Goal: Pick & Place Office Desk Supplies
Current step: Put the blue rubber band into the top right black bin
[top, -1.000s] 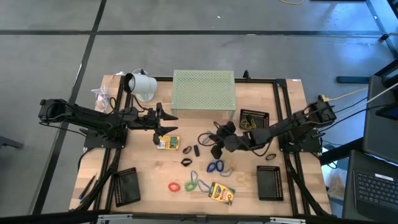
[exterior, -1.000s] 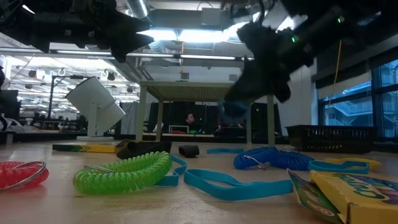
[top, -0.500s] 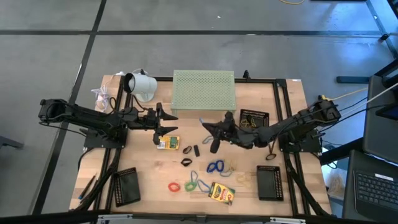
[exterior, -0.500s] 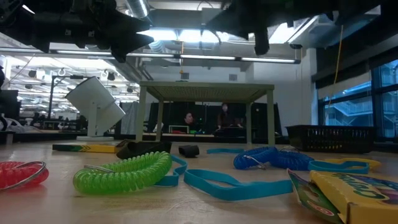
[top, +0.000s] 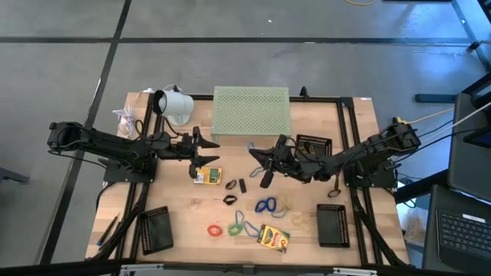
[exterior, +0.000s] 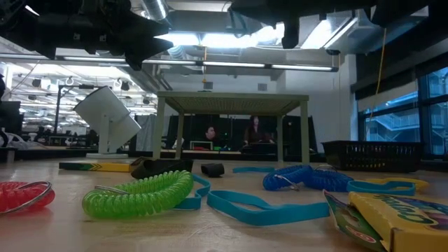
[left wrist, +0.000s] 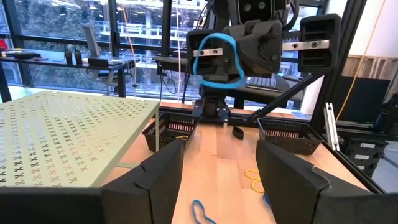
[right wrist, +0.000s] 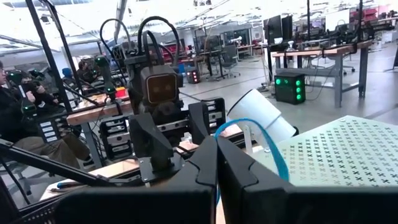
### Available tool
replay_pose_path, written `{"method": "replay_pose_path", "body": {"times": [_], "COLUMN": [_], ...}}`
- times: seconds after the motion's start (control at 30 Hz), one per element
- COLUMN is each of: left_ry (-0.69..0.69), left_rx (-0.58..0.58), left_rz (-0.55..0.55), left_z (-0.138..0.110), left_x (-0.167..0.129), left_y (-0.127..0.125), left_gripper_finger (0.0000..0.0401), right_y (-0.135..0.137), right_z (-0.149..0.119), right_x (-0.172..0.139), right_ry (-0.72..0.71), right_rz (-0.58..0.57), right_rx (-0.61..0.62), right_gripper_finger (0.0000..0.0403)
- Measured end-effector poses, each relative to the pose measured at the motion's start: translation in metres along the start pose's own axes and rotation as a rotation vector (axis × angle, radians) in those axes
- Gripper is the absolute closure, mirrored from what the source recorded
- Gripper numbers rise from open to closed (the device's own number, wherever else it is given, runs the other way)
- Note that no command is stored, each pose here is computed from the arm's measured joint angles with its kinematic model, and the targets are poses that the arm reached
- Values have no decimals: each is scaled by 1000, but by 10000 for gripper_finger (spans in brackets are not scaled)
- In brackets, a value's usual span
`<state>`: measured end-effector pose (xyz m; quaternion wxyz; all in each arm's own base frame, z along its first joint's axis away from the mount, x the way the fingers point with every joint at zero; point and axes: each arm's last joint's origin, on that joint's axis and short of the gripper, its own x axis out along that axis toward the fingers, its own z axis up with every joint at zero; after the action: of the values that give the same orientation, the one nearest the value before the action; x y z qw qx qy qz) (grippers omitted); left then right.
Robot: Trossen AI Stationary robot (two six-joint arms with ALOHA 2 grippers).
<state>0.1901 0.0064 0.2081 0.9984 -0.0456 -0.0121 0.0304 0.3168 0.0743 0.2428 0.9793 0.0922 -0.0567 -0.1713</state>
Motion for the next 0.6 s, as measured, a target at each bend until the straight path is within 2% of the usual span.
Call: {"method": "replay_pose_path", "body": {"times": [0.2,0.33,0.43,0.6], "left_ry": [0,0,1,3], "left_rx": [0,0,0,0], "left_rz": [0,0,0,0], "left_z": [0,0,0,0], "left_x": [0,0,0,0], "left_y": [0,0,0,0], "left_gripper_finger": [203,203,203,203], "right_y": [-1,-5,-11,-29], "right_z": [-1,9,20,36], "right_x": [0,-7,-18,-45], "right_ry": [14,65,135,312], "right_rz": [-10,-44,-63,-124], "right_rx": [-18,-50,-52,14], "right_gripper_finger": [403,403,403,403]}}
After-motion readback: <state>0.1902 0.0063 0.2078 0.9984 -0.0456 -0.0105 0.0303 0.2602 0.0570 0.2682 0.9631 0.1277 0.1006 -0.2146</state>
